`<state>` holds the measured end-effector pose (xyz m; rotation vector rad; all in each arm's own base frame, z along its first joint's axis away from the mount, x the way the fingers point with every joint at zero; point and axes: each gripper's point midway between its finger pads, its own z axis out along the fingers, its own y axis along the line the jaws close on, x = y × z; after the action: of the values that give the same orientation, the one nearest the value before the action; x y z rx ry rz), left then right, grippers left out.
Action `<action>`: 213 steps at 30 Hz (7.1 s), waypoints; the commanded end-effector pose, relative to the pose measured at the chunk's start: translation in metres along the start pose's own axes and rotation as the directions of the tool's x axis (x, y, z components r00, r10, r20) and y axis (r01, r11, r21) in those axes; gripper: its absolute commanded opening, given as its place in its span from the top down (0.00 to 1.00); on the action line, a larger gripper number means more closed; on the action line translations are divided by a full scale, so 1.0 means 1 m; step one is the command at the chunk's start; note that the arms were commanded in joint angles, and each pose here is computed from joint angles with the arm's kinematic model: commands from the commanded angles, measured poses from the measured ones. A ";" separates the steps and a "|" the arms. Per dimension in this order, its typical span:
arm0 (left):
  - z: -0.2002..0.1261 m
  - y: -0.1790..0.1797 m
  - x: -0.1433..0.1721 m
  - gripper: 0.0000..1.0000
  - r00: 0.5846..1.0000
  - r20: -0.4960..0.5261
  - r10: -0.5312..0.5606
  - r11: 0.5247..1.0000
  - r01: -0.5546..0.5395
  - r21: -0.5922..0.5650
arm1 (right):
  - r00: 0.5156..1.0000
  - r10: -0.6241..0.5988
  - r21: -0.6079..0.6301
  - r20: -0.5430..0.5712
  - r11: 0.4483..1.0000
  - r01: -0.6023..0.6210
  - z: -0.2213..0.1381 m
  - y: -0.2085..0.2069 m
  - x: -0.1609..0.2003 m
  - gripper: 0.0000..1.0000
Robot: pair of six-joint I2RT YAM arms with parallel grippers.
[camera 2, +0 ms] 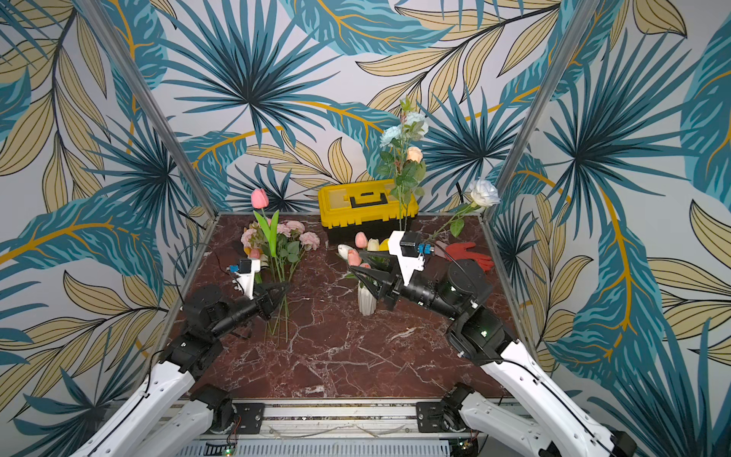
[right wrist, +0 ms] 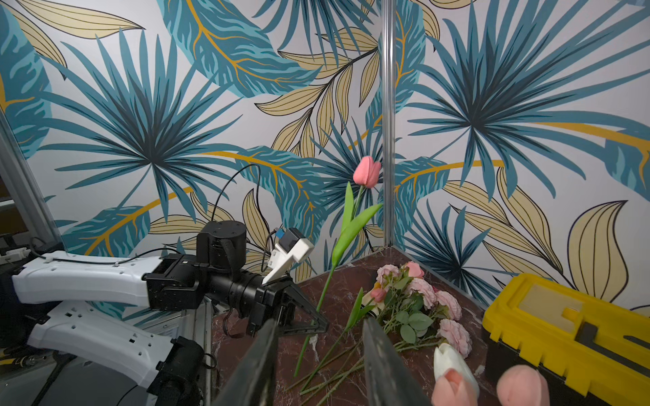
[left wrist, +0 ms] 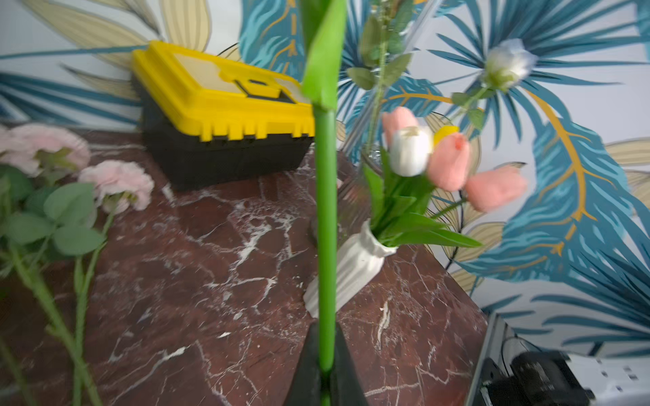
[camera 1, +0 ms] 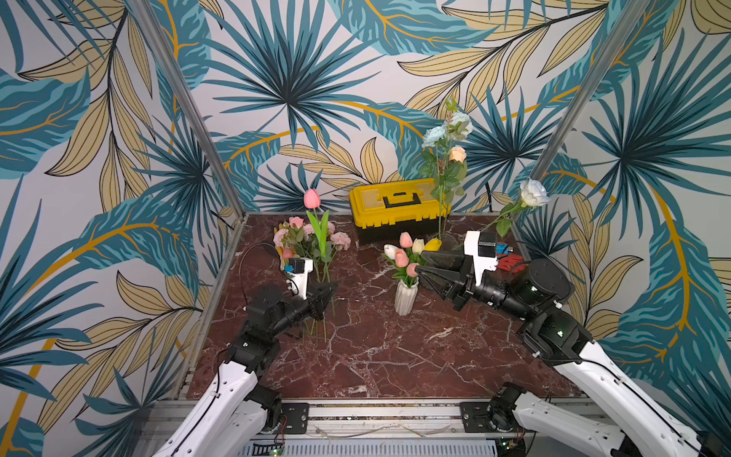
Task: Pick out pink flowers from the vase
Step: Place the flower at the center of the board, then pick up the flower from the vase, then place the flower at the center of the board.
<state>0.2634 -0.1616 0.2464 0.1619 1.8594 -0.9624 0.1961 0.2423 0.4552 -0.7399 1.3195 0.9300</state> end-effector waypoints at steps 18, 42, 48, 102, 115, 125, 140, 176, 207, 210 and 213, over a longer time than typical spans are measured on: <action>0.019 0.170 0.056 1.00 0.859 0.005 -0.511 0.794 0.475 -0.380 | 0.997 -0.058 0.020 -0.046 0.998 0.059 -0.013 0.000 0.026 0.56; 0.028 0.213 0.097 0.81 0.744 -0.176 -0.645 0.688 0.464 -0.558 | 0.998 -0.048 0.043 -0.040 0.998 0.050 -0.020 -0.003 0.042 0.55; 0.020 0.208 0.090 0.76 0.758 -0.174 -0.629 0.691 0.441 -0.573 | 0.998 -0.049 0.043 -0.040 0.998 0.050 -0.018 -0.003 0.041 0.55; -0.019 -0.017 0.054 0.65 0.932 -0.335 0.142 0.985 -0.165 -0.041 | 0.943 -0.230 0.320 -0.239 0.899 0.300 0.008 -0.093 0.156 0.73; -0.022 -0.015 0.050 0.65 0.937 -0.319 0.145 0.983 -0.173 -0.059 | 0.947 -0.188 0.332 -0.261 0.903 0.271 0.011 -0.103 0.177 0.79; -0.022 -0.014 0.050 0.65 0.936 -0.317 0.149 0.982 -0.179 -0.065 | 0.951 -0.175 0.332 -0.255 0.907 0.257 0.013 -0.106 0.183 0.94; -0.029 -0.022 0.033 0.65 0.946 -0.260 0.196 0.974 -0.218 -0.059 | 0.945 -0.232 0.320 -0.229 0.899 0.298 -0.013 -0.083 0.114 1.00; -0.025 -0.122 -0.027 0.45 0.848 0.057 0.527 0.784 -0.511 0.353 | 0.996 -0.085 0.036 -0.030 0.996 0.086 -0.003 -0.009 -0.026 1.00; 0.009 -0.156 -0.012 0.67 0.797 0.048 0.602 0.652 -0.526 0.547 | 0.992 0.124 -0.131 0.008 0.984 -0.122 0.040 -0.001 0.004 1.00; 0.006 -0.158 -0.011 0.66 0.795 0.056 0.604 0.642 -0.526 0.558 | 0.993 0.116 -0.148 -0.006 0.982 -0.115 0.041 0.002 0.008 1.00; 0.001 -0.162 -0.007 0.66 0.795 0.061 0.604 0.623 -0.518 0.586 | 0.996 0.083 -0.166 -0.028 0.982 -0.087 0.039 0.006 0.014 1.00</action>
<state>0.1990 -0.2690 0.3122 1.1216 1.5271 -1.0239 0.2177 0.2777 0.4530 -0.7707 1.3258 1.1074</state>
